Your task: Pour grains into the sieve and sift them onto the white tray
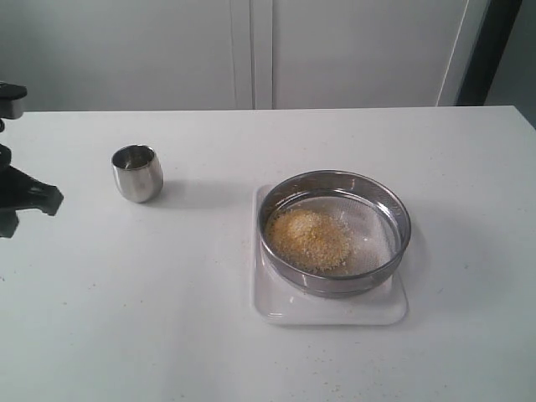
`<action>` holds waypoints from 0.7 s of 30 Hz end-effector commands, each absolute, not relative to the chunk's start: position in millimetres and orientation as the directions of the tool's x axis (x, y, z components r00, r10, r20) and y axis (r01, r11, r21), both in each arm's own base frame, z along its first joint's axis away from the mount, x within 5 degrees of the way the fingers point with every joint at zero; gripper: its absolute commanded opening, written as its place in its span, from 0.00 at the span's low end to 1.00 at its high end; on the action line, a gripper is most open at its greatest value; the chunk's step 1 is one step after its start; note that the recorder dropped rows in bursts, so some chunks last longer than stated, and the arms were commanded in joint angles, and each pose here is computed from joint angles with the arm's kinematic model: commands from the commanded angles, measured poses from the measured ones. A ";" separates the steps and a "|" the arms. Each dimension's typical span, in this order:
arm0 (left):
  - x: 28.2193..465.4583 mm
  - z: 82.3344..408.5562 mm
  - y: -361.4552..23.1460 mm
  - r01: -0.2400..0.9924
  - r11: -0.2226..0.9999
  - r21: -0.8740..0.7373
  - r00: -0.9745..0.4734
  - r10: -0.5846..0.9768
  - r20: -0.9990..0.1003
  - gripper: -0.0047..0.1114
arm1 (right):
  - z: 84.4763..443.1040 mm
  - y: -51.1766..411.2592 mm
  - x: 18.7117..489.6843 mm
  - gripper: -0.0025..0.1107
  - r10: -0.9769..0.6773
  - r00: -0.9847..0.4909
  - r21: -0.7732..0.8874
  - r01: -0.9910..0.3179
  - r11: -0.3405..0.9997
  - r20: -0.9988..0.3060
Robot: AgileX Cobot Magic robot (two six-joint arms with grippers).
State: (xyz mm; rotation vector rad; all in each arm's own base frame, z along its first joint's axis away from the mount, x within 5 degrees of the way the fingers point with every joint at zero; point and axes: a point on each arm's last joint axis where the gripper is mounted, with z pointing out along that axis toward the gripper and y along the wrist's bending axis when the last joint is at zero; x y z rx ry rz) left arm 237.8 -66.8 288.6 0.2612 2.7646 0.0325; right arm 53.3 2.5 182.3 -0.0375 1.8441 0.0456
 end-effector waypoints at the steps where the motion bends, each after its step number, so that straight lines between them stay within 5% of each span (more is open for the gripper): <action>1: 227.3 301.0 -48.0 0.094 0.994 0.056 -0.925 0.108 -0.364 0.04 | 181.7 2.1 53.3 0.02 -0.004 -0.259 0.008 -0.045 0.999 -0.966; 11: 196.5 313.2 -20.2 0.025 0.996 -0.084 -0.882 -0.018 -0.470 0.04 | 181.7 2.1 53.3 0.02 -0.004 -0.259 0.008 -0.045 0.999 -0.966; 21: 131.5 275.9 -20.9 0.016 0.985 -0.175 -0.843 -0.080 -0.532 0.04 | 181.7 2.1 53.3 0.02 -0.004 -0.259 0.008 -0.045 0.999 -0.966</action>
